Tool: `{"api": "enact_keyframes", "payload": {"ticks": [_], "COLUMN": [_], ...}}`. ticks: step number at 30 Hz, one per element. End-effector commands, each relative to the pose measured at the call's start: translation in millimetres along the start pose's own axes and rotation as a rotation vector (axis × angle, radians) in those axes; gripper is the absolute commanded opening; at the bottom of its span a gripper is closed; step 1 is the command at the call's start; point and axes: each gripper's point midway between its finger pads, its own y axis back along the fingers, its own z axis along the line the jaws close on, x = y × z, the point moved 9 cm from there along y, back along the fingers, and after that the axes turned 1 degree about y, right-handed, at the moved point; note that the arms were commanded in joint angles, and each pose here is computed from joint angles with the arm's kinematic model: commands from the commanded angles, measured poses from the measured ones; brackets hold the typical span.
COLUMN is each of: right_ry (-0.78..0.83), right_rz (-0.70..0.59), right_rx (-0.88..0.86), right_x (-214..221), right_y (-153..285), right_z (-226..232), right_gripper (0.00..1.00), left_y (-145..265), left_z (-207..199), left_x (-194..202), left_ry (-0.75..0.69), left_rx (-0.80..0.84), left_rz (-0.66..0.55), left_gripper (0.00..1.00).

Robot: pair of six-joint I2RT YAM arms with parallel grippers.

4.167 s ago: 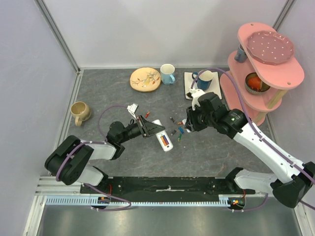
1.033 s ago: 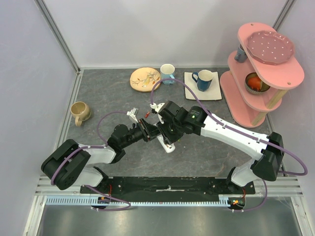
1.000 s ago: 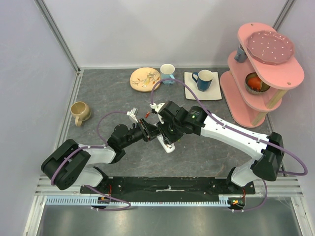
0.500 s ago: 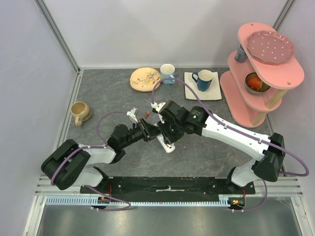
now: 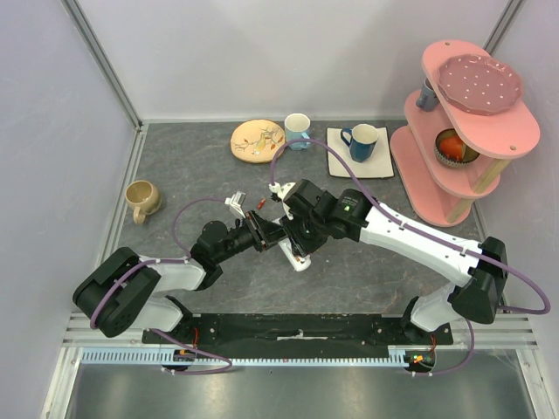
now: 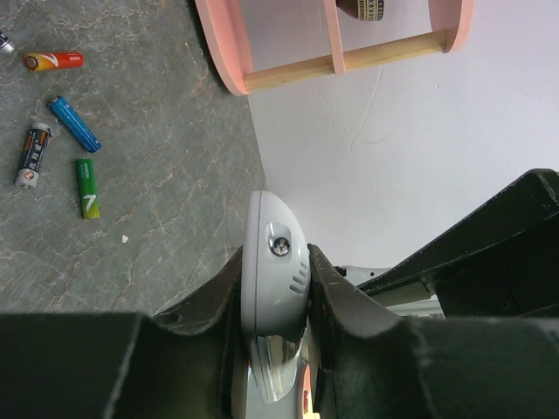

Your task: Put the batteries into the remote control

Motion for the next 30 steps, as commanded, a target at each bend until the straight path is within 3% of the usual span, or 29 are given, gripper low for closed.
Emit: {"api": "enact_keyframes", "payload": {"ticks": [1, 30], "right_ry": [0.001, 0.005], "right_rz": [-0.021, -0.002], "right_rx": [0.003, 0.009], "right_x": [0, -3], "right_y": [3, -10], "right_z": [1, 1], "right_gripper": [0.00, 0.00], "left_y": [-3, -3], "left_z": [-18, -27], "left_x": [-7, -2], "left_ry": [-0.068, -0.068], "left_rx": [0.077, 0.117], "left_rz": [-0.031, -0.004], "left_gripper": [0.02, 0.02]}}
